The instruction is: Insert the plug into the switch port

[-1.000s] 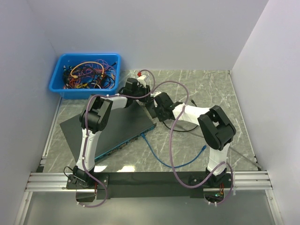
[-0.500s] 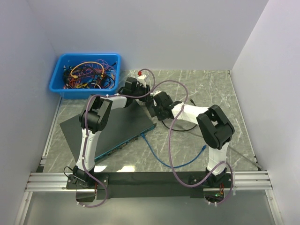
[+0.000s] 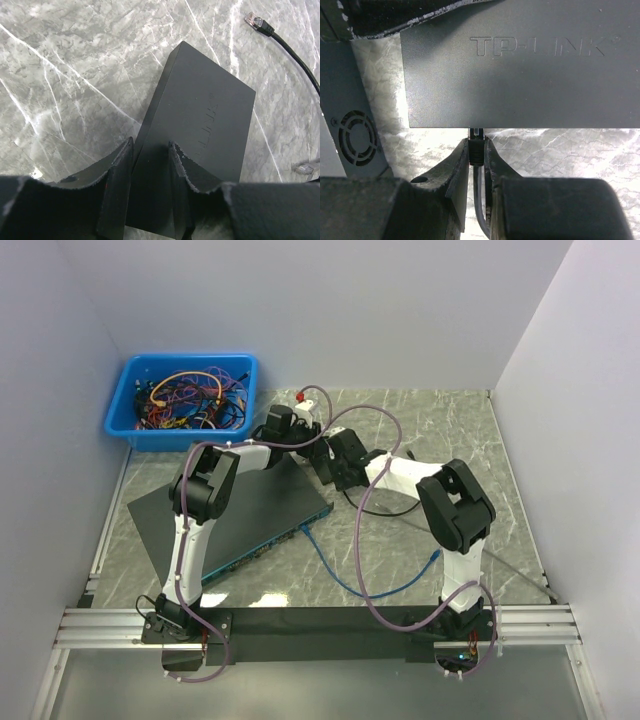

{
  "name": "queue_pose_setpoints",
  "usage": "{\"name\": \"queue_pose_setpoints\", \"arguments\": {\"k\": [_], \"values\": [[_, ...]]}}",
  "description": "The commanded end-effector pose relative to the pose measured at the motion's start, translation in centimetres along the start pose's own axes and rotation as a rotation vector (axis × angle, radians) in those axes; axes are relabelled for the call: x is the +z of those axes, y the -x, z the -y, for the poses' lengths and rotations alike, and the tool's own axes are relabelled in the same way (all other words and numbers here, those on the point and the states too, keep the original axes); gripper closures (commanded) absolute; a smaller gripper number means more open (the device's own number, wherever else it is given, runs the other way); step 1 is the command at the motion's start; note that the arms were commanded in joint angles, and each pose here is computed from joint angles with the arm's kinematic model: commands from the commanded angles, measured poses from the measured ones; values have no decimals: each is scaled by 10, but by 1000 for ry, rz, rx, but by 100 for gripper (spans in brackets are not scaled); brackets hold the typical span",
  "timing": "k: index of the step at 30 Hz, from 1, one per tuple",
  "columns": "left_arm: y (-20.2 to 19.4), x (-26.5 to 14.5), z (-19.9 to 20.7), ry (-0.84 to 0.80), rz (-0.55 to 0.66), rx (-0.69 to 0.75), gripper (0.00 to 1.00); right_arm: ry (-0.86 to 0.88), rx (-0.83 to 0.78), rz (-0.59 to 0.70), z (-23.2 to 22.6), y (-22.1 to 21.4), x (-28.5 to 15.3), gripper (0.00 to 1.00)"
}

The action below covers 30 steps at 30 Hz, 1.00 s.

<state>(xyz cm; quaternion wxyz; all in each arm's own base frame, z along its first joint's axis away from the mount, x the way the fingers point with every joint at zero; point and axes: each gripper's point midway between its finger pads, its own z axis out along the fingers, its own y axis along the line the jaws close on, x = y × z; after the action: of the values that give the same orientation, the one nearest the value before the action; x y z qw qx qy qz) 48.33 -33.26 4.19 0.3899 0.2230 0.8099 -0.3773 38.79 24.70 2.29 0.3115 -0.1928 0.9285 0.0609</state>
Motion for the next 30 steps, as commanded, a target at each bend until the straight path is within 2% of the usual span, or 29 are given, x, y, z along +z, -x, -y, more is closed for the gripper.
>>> {"name": "queue_pose_setpoints", "arguments": {"k": [1, 3, 8, 12, 17, 22, 25, 30], "values": [[-130, -8, 50, -123, -401, -254, 60, -16, 84, 333, 5, 91, -20, 78], [-121, -10, 38, -55, -368, -272, 60, -23, 87, 323, 5, 80, -30, 64], [-96, -15, 26, 2, -272, -274, 59, -52, 92, 288, 2, 52, -57, 53], [-85, -19, 24, 22, -228, -282, 59, -87, 131, 282, 9, 41, -79, 52], [-85, -19, 22, 42, -228, -287, 60, -218, 225, 277, 35, 29, -107, 51], [-82, -19, 15, 76, -210, -299, 60, -452, 269, 128, 73, -22, -100, 55], [-81, -19, 12, 81, -201, -313, 60, -474, 293, 37, 77, -48, -88, 59], [-84, -23, 7, 94, -204, -316, 61, -496, 313, -34, 81, -70, -87, 57]]}}
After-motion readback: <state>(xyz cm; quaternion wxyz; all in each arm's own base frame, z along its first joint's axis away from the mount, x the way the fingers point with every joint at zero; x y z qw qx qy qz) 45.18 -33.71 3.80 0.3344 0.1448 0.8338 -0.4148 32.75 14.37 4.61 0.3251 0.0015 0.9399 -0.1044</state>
